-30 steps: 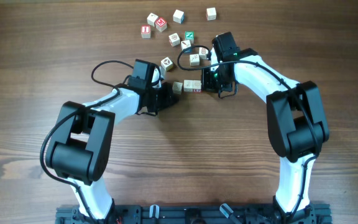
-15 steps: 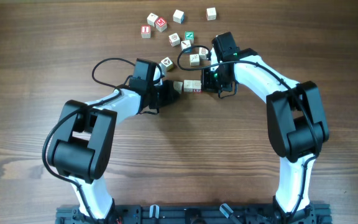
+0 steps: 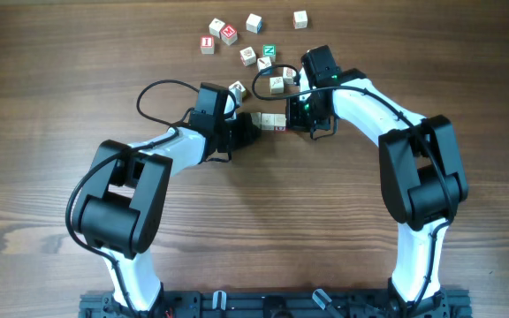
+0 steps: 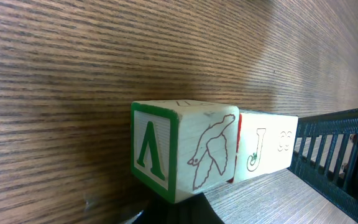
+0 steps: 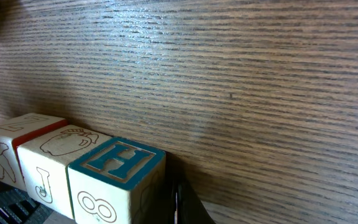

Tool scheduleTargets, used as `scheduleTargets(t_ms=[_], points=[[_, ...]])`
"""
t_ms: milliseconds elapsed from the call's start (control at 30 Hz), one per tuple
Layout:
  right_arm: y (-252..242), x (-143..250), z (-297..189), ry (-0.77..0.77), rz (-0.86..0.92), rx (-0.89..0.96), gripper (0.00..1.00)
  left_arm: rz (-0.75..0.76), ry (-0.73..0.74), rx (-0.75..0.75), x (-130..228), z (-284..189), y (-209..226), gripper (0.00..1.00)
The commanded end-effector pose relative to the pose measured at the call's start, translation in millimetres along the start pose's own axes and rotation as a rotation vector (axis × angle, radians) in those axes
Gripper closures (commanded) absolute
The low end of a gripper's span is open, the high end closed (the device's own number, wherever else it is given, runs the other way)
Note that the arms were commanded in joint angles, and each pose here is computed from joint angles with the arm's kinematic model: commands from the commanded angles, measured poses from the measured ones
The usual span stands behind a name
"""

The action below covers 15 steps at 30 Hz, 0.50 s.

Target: Form a horizontal line

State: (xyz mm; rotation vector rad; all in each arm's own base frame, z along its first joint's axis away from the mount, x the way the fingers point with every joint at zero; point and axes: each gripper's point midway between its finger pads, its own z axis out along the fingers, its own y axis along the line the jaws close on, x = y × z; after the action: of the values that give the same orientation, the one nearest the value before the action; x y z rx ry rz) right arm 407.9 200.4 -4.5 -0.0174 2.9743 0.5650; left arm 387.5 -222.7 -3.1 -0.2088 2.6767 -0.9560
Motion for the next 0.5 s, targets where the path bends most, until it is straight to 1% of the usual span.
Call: scheduleTargets(t_ms=[0,367,467], points=[[-25.9,10.4,13.8,0.026,0.018,0.107,0.95,-0.054,0.068,-0.132,30.0,17.6,42.9,0.96],[-34.4,6.8,12.5,0.006,0.025,0.155,0.96,-0.128,0.198,-0.231,64.4,6.4,62.4,0.96],[-35.7,-0.1,3.6,-0.012,0.047,0.152,0.96,-0.131,0.212,-0.254,67.7,-3.1,61.8,0.96]])
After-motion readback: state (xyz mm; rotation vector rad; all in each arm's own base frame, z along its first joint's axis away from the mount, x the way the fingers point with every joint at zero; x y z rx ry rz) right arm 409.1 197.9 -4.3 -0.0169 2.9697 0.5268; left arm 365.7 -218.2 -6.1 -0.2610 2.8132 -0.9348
